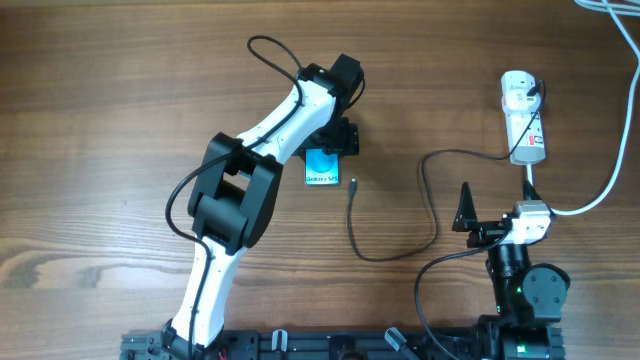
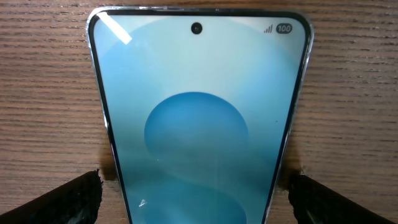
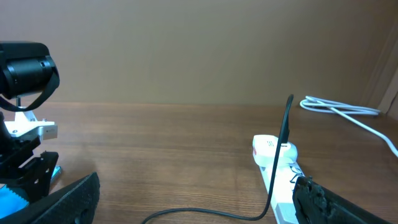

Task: Plug charger to phone and switch on socket
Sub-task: 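Lower the left gripper onto the phone's top edge, then close the left gripper on the phone's top end, then lift the phone with the left gripper and hold it upright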

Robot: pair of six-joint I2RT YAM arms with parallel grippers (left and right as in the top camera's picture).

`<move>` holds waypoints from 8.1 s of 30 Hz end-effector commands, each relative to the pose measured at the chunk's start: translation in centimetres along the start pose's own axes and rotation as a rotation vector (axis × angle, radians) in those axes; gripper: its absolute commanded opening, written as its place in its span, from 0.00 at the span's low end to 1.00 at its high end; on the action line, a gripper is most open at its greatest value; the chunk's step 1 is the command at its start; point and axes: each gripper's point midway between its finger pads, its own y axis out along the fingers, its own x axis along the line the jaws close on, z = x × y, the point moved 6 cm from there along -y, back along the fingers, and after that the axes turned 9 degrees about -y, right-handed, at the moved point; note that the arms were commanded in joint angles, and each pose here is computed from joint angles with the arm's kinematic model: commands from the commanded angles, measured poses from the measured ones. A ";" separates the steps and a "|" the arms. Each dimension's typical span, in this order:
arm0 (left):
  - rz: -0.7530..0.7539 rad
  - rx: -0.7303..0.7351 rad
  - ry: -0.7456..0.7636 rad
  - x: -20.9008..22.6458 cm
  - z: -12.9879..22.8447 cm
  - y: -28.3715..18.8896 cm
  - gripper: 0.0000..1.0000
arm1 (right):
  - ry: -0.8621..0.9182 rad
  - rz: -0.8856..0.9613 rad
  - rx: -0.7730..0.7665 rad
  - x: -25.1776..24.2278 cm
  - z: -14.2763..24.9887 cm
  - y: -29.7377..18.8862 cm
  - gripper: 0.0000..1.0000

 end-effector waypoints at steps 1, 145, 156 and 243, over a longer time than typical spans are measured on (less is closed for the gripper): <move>-0.012 -0.005 0.016 -0.1 -0.3 0.6 1.00 | -0.012 0.020 -0.003 -0.2 -0.1 0.0 1.00; 0.052 0.052 0.014 0.3 -0.3 1.2 0.78 | -0.012 0.020 -0.003 -0.2 -0.1 0.0 1.00; 0.081 0.015 0.014 0.2 -0.5 -0.8 0.75 | -0.012 0.020 -0.003 -0.2 -0.1 0.0 1.00; 1.480 0.618 -0.100 5.6 0.4 -25.6 0.71 | -0.012 0.020 -0.003 -0.2 -0.1 0.0 1.00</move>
